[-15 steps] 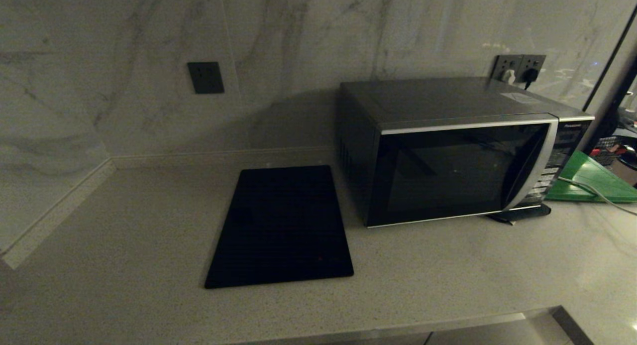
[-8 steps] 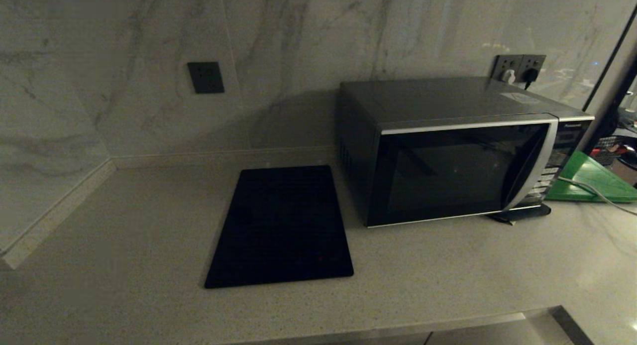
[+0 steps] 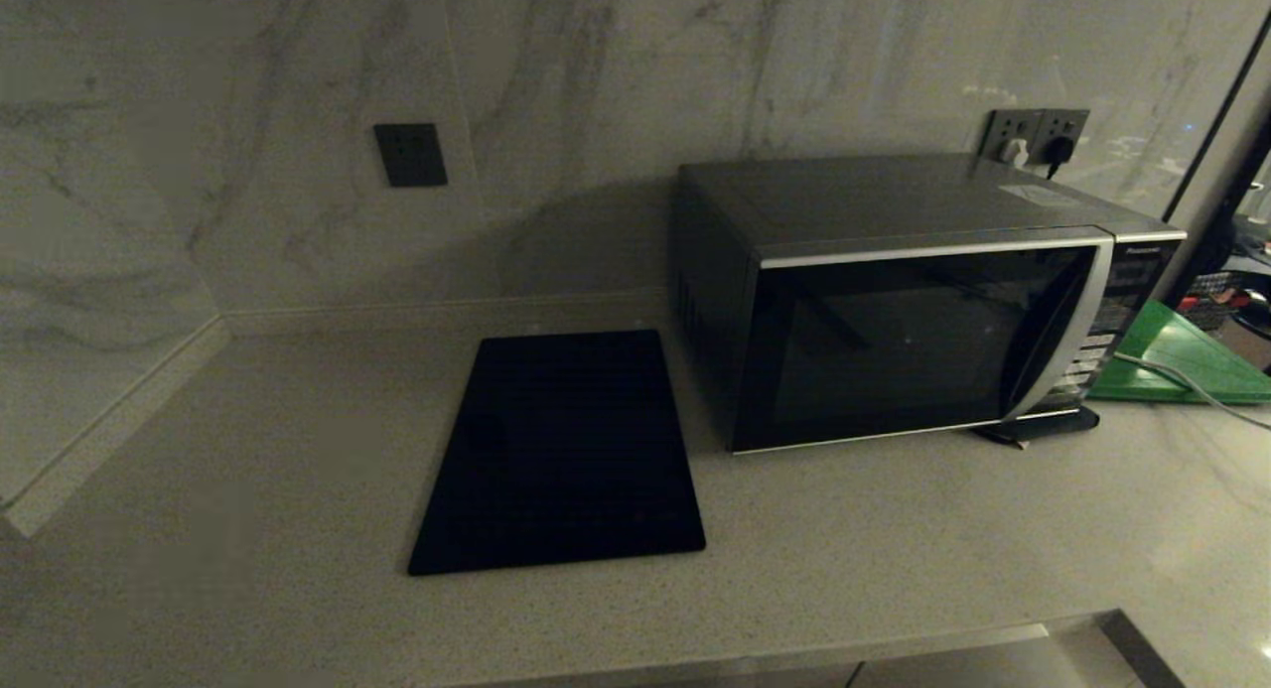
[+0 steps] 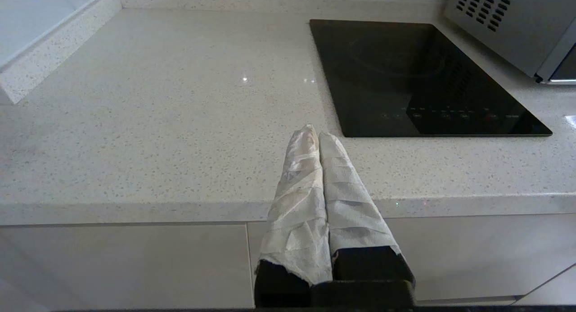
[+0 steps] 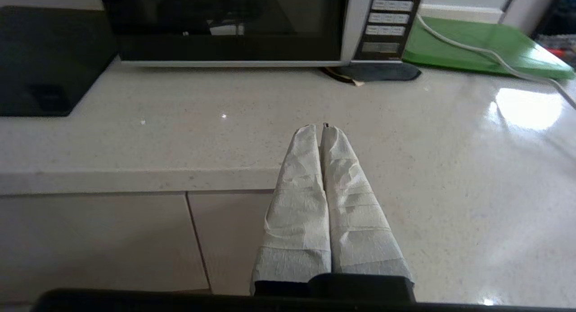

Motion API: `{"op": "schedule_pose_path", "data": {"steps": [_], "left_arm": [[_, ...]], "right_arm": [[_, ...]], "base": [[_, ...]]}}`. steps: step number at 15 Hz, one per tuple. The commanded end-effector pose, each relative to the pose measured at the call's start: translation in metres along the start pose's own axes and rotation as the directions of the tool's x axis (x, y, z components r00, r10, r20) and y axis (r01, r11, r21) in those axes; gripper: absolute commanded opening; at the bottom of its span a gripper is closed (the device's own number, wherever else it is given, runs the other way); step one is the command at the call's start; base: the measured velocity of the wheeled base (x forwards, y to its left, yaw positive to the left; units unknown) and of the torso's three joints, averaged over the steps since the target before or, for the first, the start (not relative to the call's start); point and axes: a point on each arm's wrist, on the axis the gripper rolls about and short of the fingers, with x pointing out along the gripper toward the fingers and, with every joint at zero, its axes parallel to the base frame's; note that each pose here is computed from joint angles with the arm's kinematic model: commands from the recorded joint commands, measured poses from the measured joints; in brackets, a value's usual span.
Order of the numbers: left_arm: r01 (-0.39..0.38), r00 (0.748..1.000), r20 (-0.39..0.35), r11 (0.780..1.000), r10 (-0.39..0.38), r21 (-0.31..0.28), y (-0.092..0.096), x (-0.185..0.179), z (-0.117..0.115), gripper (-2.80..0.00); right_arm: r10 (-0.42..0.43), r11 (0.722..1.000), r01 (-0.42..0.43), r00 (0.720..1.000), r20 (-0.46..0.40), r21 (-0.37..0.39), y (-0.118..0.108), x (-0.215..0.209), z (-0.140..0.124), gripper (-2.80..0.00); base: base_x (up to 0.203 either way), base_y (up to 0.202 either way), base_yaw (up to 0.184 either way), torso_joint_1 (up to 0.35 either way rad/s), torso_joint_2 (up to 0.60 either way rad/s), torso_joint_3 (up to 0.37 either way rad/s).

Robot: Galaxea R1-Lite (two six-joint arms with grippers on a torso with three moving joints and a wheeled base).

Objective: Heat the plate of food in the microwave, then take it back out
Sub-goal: Open the microwave oven

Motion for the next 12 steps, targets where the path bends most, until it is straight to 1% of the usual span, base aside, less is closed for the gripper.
{"op": "schedule_pose_path", "data": {"steps": [1, 4, 6, 7, 8, 9, 10, 12], "left_arm": [[-0.001, 1.000, -0.001, 1.000, 0.001, -0.001, 0.0000, 0.0001, 0.0001, -2.80], [-0.001, 1.000, -0.001, 1.000, 0.001, -0.001, 0.0000, 0.0001, 0.0001, -2.80], [-0.002, 1.000, -0.001, 1.000, 0.002, -0.001, 0.0000, 0.0001, 0.0001, -2.80], [-0.001, 1.000, -0.001, 1.000, 0.001, -0.001, 0.0000, 0.0001, 0.0001, -2.80], [-0.001, 1.000, -0.001, 1.000, 0.001, -0.001, 0.0000, 0.0001, 0.0001, -2.80], [-0.001, 1.000, -0.001, 1.000, 0.001, 0.000, 0.0000, 0.0001, 0.0001, -2.80], [-0.001, 1.000, -0.001, 1.000, 0.001, -0.001, 0.0000, 0.0001, 0.0001, -2.80], [-0.001, 1.000, -0.001, 1.000, 0.001, 0.000, 0.0000, 0.0001, 0.0001, -2.80]], "right_arm": [[0.010, 1.000, -0.010, 1.000, -0.004, 0.003, 0.0003, 0.0008, -0.0022, -2.80], [0.012, 1.000, -0.012, 1.000, -0.004, 0.012, 0.0004, 0.0008, -0.0022, -2.80], [0.011, 0.999, -0.011, 1.000, -0.009, 0.048, 0.0004, 0.0008, -0.0027, -2.80], [0.011, 0.997, -0.010, 1.000, -0.016, 0.081, 0.0004, 0.0008, -0.0034, -2.80], [0.010, 0.992, -0.006, 0.999, -0.031, 0.129, 0.0004, 0.0008, -0.0049, -2.80], [0.001, 0.987, 0.009, 0.998, -0.060, 0.159, 0.0003, 0.0006, -0.0078, -2.80], [-0.006, 0.984, 0.018, 0.998, -0.069, 0.175, 0.0001, 0.0006, -0.0088, -2.80], [-0.007, 0.984, 0.020, 0.997, -0.071, 0.179, 0.0001, 0.0006, -0.0088, -2.80]], "base": [[0.000, 0.000, 0.000, 0.000, 0.00, 0.000], [0.000, 0.000, 0.000, 0.000, 0.00, 0.000], [0.000, 0.000, 0.000, 0.000, 0.00, 0.000], [0.000, 0.000, 0.000, 0.000, 0.00, 0.000], [0.000, 0.000, 0.000, 0.000, 0.00, 0.000], [0.000, 0.000, 0.000, 0.000, 0.00, 0.000], [0.000, 0.000, 0.000, 0.000, 0.00, 0.000], [0.000, 0.000, 0.000, 0.000, 0.00, 0.000]]}}
